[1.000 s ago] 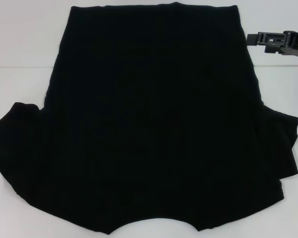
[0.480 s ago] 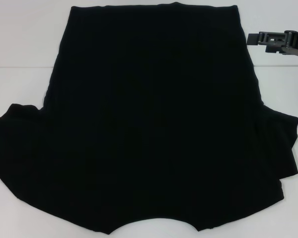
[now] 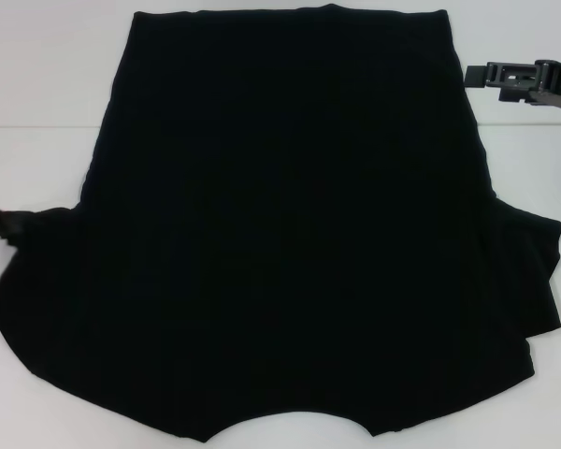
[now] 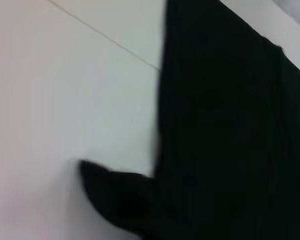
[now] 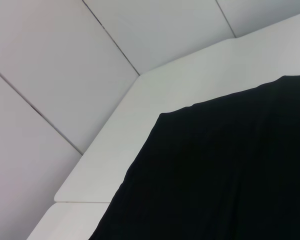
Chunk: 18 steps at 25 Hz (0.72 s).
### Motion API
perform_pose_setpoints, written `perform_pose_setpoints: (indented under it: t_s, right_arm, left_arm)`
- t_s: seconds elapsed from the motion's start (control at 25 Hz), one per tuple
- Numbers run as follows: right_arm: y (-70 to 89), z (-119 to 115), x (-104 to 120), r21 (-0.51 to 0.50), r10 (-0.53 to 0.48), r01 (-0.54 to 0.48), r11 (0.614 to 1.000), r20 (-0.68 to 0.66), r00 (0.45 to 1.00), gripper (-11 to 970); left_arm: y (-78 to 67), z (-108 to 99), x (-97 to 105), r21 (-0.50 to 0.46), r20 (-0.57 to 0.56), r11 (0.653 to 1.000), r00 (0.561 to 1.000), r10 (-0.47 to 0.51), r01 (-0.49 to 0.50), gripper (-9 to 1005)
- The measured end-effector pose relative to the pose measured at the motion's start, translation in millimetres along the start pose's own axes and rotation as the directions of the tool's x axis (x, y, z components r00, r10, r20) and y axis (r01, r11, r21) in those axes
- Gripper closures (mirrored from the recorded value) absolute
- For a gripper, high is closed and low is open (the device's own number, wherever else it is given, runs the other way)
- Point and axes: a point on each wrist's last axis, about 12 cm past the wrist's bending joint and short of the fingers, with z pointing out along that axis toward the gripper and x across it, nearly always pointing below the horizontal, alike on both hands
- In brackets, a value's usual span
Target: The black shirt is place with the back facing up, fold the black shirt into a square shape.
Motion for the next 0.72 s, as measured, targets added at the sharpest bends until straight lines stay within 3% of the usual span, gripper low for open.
perform_pose_setpoints:
  t_s: [0.36, 0.72]
  right_arm:
    - [-0.2, 0, 1, -0.001, 0.001, -0.001, 1.0, -0.001, 1.0, 15]
    - [-0.2, 0, 0, 0.0, 0.005, -0.005, 1.0, -0.001, 1.0, 15]
  left_arm:
    - [-38.1, 28, -9, 0.036, -0.087, 0.993, 0.99, 0.111, -0.109, 987]
    - [-68.3, 57, 3, 0.075, -0.177, 0.975, 0.959, 0.22, -0.21, 975]
